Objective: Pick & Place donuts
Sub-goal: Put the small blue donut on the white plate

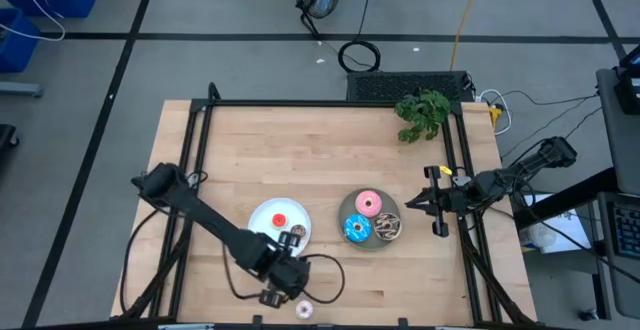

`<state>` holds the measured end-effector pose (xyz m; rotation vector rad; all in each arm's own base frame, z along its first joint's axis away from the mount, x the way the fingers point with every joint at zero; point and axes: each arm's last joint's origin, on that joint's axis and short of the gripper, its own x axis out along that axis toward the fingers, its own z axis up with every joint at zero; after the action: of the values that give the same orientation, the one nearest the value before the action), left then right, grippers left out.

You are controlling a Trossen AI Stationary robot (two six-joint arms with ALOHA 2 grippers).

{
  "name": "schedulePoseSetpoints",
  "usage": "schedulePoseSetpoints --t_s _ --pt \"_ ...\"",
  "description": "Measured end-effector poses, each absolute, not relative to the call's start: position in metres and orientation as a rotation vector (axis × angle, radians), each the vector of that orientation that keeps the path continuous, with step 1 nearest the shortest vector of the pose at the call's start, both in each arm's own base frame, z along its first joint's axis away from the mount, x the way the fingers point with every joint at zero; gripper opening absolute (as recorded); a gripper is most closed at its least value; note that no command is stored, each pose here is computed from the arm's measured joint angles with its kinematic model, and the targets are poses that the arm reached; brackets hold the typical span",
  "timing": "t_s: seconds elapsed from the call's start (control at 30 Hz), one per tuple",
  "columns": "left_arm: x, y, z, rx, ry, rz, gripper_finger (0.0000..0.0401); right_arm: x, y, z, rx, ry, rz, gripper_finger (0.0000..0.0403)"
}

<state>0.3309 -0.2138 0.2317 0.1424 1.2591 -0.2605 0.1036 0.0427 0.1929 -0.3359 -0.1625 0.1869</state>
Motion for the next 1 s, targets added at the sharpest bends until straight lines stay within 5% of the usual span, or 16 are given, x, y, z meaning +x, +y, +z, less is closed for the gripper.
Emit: schedulePoseSetpoints --t_s 0.43,1.0 --pt "0.267 -0.174 0.306 0.088 1.287 0.023 0.0009 0.104 0.043 0.193 -0.336 -0.162 0.187 0.0000" --pt "0.206 -0.139 0.228 -0.107 1.170 0.084 0.0010 0.104 0.043 0.194 -0.331 -0.171 0.186 0.0000"
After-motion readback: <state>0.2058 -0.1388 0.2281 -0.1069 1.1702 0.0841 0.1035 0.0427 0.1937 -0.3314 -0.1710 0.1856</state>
